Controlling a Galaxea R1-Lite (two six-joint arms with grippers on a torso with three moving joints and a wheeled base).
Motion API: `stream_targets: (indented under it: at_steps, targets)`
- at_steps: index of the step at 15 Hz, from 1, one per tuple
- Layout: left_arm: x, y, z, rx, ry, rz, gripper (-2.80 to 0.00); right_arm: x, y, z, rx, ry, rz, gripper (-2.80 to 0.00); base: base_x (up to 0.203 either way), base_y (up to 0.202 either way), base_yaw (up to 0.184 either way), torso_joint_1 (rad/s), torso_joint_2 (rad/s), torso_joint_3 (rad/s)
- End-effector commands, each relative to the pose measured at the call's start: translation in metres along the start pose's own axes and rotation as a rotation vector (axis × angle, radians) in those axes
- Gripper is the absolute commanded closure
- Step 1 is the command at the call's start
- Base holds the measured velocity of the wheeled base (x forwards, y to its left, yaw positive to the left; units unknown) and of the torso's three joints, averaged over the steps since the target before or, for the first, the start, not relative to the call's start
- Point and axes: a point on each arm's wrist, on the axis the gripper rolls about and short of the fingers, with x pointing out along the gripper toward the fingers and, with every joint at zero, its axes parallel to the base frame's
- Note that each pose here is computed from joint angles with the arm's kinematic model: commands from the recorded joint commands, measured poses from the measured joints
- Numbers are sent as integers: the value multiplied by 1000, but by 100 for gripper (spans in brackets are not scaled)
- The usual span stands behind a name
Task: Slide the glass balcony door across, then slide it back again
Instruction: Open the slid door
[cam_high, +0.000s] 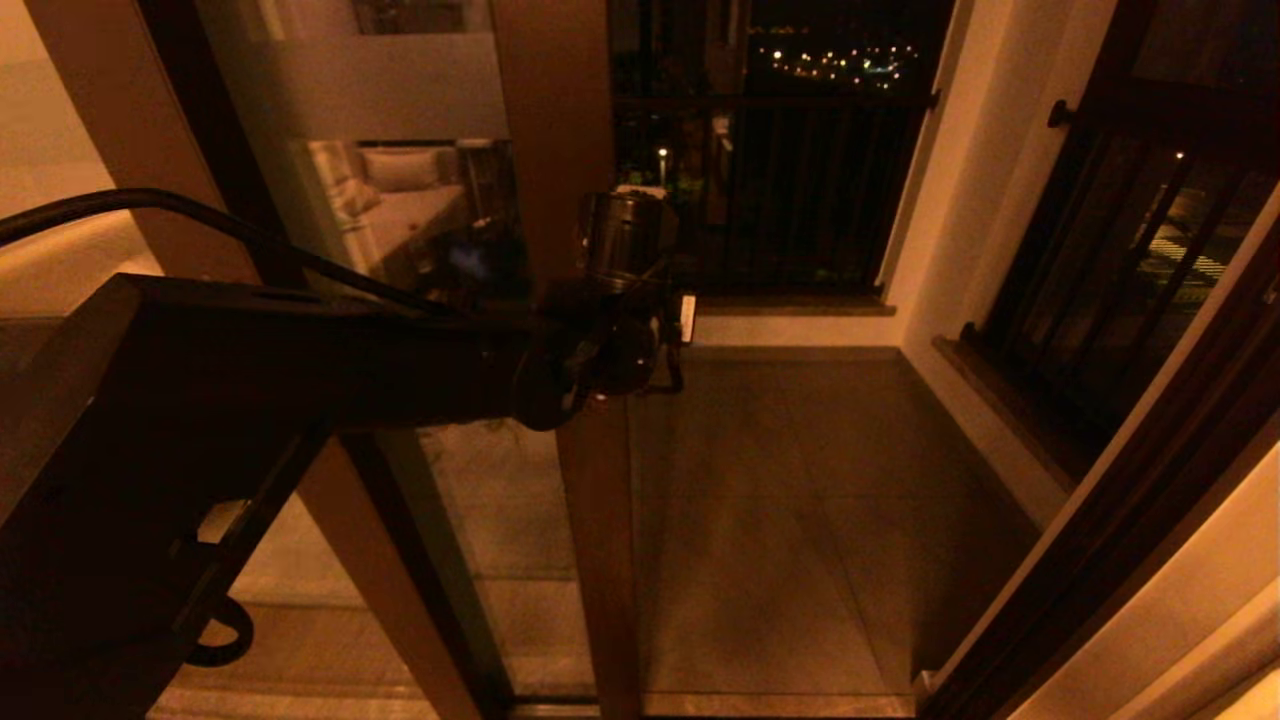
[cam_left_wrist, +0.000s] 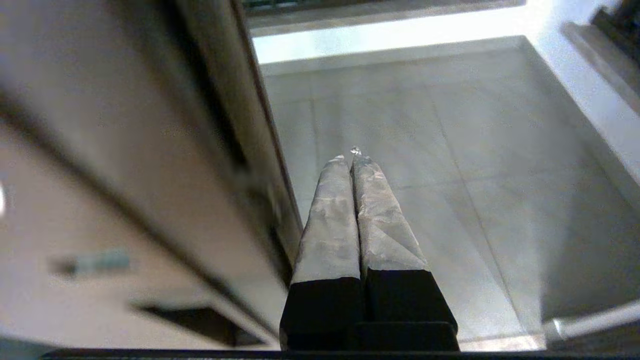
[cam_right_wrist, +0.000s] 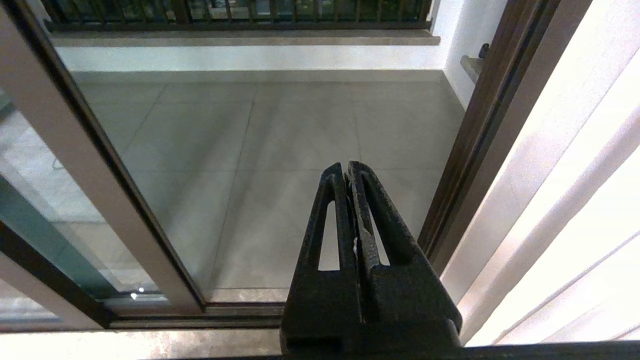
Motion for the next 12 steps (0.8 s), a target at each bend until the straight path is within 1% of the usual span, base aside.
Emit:
stream_targets:
  at_steps: [1,6,9,12]
  targets:
    - [0,9,6,-8,-8,14,0,0,0,0,0,0,0,0,0,0,0,0,0,0]
    - [-4,24,4,0,11,37,0,0,0,0,0,0,0,0,0,0,0,0,0,0]
    - [-4,40,6,-1,18,66,0,0,0,0,0,0,0,0,0,0,0,0,0,0]
    - [-5,51,5,-1,29,87,0,0,0,0,0,0,0,0,0,0,0,0,0,0]
